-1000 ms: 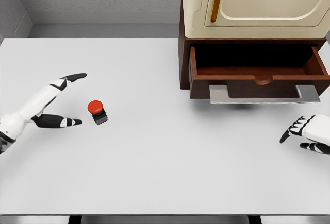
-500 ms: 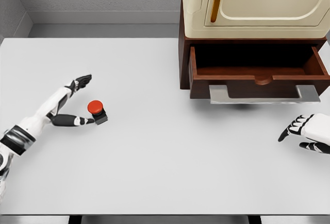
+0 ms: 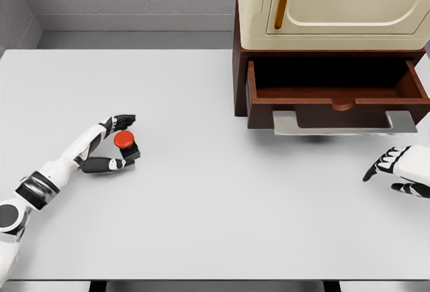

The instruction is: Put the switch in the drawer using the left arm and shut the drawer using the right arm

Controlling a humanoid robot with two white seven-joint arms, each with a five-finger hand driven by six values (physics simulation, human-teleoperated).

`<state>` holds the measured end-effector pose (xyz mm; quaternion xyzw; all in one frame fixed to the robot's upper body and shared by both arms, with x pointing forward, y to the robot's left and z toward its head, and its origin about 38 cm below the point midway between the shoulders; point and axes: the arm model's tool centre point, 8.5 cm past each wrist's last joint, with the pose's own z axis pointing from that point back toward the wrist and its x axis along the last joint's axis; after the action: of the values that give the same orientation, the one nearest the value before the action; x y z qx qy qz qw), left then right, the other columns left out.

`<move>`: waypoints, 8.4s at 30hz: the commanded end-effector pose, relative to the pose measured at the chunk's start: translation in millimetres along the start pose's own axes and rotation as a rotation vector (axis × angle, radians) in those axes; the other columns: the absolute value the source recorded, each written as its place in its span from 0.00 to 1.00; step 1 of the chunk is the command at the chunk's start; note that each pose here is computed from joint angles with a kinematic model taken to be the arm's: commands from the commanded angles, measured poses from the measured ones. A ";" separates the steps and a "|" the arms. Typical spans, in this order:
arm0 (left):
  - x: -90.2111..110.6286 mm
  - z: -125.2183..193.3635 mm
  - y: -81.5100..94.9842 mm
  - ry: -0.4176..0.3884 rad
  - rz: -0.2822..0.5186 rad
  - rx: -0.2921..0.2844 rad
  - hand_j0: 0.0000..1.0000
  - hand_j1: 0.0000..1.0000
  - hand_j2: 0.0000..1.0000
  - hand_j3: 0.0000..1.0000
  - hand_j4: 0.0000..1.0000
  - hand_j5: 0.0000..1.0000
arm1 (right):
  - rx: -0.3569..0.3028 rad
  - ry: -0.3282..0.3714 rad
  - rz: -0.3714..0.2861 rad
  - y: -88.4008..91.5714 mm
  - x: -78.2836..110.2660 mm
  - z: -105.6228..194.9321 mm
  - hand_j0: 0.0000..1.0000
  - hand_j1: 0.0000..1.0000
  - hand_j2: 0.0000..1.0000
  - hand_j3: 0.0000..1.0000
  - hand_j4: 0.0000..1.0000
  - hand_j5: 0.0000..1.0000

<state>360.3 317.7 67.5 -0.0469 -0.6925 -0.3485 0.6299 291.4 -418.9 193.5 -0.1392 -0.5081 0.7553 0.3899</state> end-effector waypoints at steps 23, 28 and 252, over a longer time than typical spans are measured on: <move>3.0 1.3 -7.7 -0.023 0.002 -0.008 0.52 0.52 0.52 0.52 0.52 0.52 | -0.005 0.004 -0.004 -1.1 -1.2 0.5 0.66 0.66 0.66 0.66 0.66 0.66; 13.7 -0.3 -4.9 -0.051 -0.014 -0.012 0.49 0.49 0.49 0.49 0.49 0.49 | -0.005 0.004 -0.002 -1.9 -1.4 0.7 0.66 0.66 0.66 0.66 0.66 0.66; 105.9 35.2 108.6 -0.075 -0.853 -0.033 1.00 1.00 1.00 1.00 1.00 1.00 | -0.123 0.158 -0.003 -10.5 -51.6 -0.5 0.78 0.78 0.78 0.78 0.78 0.78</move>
<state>364.1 378.9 209.7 0.2221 -0.6643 -0.5895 0.4023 330.1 -451.9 194.6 -0.2201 -0.5217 0.7118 0.4156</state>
